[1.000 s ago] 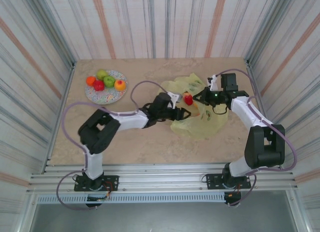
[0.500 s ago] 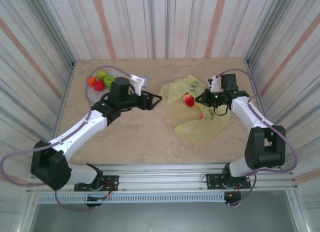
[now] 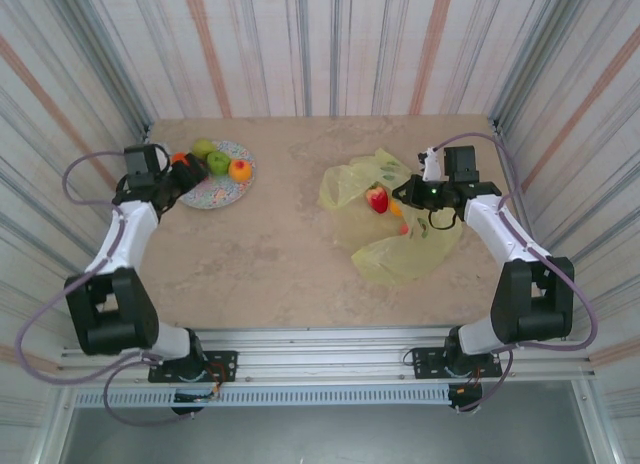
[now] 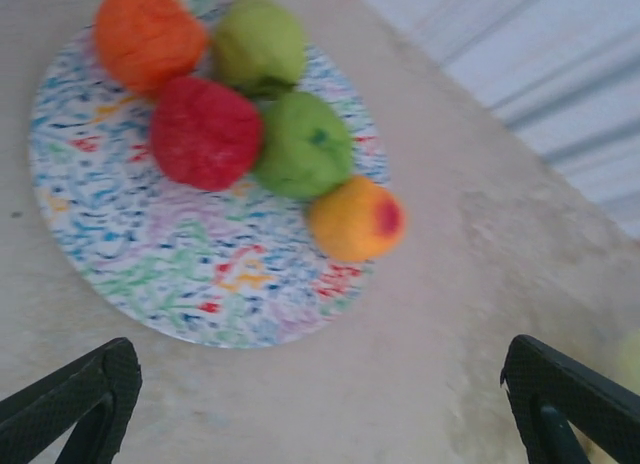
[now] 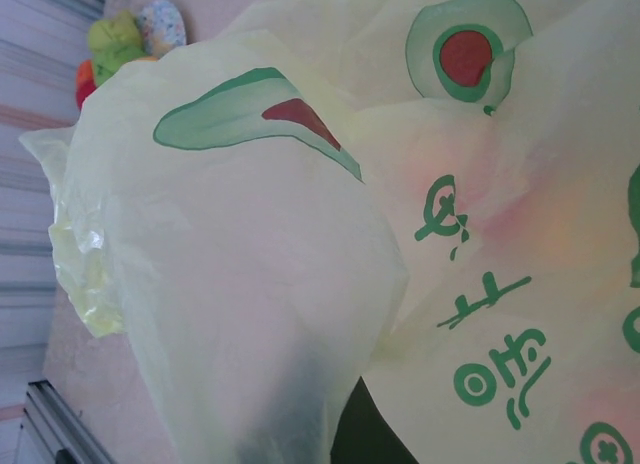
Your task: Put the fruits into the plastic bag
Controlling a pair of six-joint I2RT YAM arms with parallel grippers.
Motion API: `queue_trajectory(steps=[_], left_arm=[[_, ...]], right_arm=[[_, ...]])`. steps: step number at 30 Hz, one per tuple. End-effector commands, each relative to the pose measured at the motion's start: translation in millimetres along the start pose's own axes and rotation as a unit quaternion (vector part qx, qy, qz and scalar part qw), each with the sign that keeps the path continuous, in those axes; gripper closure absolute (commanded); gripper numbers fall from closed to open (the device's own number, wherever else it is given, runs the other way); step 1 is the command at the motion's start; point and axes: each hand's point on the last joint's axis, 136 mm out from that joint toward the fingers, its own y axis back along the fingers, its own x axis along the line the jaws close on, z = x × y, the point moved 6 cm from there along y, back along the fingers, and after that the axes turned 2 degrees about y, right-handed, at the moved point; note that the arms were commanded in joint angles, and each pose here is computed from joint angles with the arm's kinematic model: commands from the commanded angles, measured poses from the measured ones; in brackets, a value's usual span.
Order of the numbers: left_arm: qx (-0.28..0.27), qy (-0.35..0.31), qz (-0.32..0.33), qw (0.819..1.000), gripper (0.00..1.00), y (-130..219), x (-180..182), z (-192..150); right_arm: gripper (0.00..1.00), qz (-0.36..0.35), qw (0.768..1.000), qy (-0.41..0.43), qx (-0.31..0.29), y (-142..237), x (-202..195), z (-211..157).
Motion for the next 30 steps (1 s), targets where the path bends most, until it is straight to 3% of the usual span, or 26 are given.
queue_trajectory(steps=[1,17,30], left_arm=[[0.0,0.006,0.026,1.0,0.01,-16,0,22],[0.077,0.004,0.091,0.993,0.06,-119,26,44],[0.106,0.007,0.106,0.989,0.19,-151,46,28]], right_arm=[[1.0,0.015,1.0,0.026,-0.004,3,6,4],[1.0,0.017,1.0,0.024,-0.004,3,3,1],[1.0,0.016,1.0,0.017,0.005,-4,-2,-1]])
